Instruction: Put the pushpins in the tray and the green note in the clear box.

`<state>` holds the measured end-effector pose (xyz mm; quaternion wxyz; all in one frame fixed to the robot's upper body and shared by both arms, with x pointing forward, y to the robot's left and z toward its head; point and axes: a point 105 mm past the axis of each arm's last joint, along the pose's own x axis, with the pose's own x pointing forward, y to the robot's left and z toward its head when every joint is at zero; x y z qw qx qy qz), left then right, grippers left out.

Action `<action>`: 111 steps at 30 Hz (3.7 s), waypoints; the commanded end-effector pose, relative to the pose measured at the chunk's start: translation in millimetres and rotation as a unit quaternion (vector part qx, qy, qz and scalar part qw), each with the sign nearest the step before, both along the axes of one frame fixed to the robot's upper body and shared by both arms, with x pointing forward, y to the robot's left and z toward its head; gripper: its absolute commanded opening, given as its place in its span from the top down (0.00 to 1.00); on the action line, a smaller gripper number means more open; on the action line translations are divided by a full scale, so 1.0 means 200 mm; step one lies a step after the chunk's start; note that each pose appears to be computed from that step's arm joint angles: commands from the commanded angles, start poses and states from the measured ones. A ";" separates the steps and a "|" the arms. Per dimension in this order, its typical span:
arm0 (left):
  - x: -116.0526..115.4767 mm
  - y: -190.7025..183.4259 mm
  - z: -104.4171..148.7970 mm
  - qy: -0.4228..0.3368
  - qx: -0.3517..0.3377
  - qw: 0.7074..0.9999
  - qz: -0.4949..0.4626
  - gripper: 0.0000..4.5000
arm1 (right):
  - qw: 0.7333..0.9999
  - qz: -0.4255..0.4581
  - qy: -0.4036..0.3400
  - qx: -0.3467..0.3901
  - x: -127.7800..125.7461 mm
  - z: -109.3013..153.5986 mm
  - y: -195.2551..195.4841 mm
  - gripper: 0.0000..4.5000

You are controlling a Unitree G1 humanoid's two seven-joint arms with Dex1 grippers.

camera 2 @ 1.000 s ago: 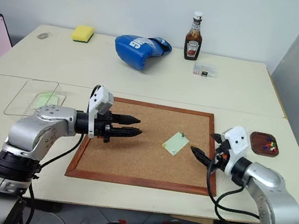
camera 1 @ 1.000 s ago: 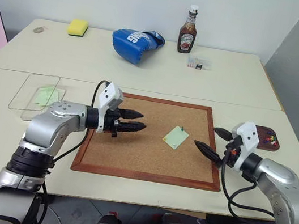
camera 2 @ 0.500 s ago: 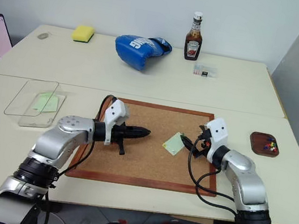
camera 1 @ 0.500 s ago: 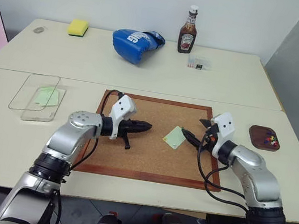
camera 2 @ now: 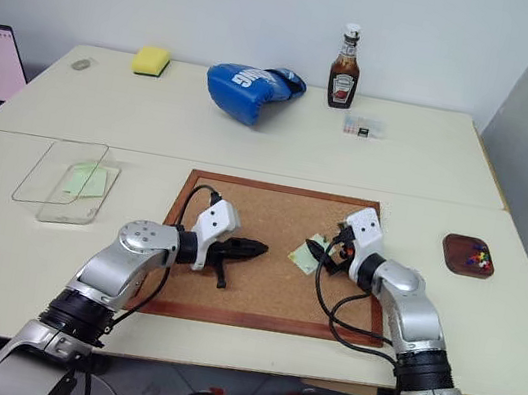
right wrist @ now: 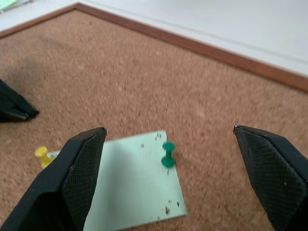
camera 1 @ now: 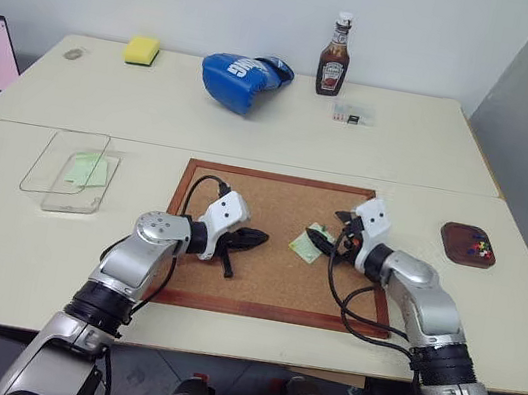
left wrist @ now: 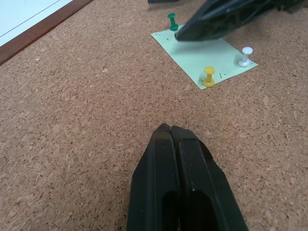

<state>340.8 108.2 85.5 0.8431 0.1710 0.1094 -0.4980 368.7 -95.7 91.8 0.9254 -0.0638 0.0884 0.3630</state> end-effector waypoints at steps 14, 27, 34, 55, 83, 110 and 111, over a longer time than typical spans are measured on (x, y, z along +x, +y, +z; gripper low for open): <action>0.02 0.00 -0.03 0.019 0.015 1.000 0.006 1.00 | 1.000 0.021 -0.023 0.004 0.01 0.06 0.02 0.73; 0.00 0.02 -0.08 0.037 0.030 0.999 0.018 1.00 | 0.996 0.038 -0.060 0.063 -0.03 0.23 0.05 1.00; -0.02 0.02 -0.10 0.047 0.036 0.998 0.018 1.00 | 0.991 0.050 -0.077 0.100 -0.07 0.36 0.08 1.00; -0.01 0.01 -0.10 0.051 0.038 0.998 0.018 1.00 | 0.902 -0.422 -0.085 -0.041 0.03 0.34 -1.12 1.00; -0.03 0.01 -0.09 0.040 0.040 0.998 0.016 1.00 | 0.924 -0.381 -0.019 0.021 0.14 0.15 -1.07 1.00; -0.01 -0.03 -0.07 0.029 0.034 0.999 0.008 1.00 | 0.926 -0.357 -0.118 -0.028 0.12 0.35 -1.06 0.04; -0.01 -0.03 -0.07 0.028 0.034 0.999 0.008 1.00 | 0.926 -0.354 -0.126 -0.027 0.11 0.37 -1.05 0.04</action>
